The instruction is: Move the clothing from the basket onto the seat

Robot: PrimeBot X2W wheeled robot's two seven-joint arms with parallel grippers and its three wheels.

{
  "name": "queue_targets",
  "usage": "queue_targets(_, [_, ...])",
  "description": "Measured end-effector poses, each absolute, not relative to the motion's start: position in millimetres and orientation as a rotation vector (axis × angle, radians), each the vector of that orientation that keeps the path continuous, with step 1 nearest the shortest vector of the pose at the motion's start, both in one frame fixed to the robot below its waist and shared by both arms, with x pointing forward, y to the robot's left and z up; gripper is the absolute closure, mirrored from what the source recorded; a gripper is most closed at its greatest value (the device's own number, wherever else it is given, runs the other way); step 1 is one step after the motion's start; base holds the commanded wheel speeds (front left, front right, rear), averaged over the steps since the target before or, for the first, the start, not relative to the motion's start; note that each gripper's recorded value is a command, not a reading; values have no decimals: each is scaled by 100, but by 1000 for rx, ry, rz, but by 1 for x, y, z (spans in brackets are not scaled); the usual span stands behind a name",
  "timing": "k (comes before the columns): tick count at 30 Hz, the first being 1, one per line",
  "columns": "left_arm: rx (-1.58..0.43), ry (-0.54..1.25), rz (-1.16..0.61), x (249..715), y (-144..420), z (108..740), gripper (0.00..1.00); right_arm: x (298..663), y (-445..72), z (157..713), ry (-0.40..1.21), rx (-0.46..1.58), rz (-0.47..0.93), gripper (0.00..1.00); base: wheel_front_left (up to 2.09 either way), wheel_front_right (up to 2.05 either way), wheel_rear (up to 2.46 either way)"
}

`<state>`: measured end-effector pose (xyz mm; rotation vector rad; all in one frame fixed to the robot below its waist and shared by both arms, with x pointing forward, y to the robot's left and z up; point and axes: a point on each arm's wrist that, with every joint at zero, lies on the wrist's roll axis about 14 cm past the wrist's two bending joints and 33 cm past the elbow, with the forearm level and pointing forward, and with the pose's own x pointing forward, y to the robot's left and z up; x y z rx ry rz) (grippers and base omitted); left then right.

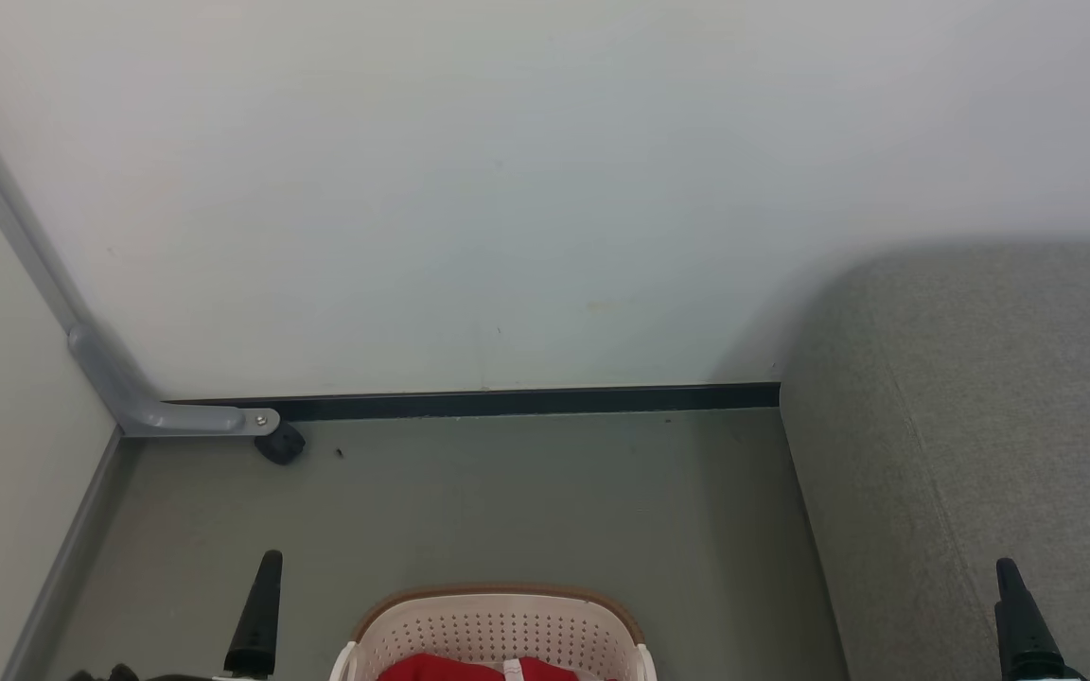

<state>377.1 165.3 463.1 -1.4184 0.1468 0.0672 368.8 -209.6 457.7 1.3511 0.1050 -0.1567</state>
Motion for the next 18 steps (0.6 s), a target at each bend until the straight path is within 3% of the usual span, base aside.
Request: queue_targets(18, [-1023,109,4,388,157,483,0,380,-207,472,117,894,-70,0,0,0,0])
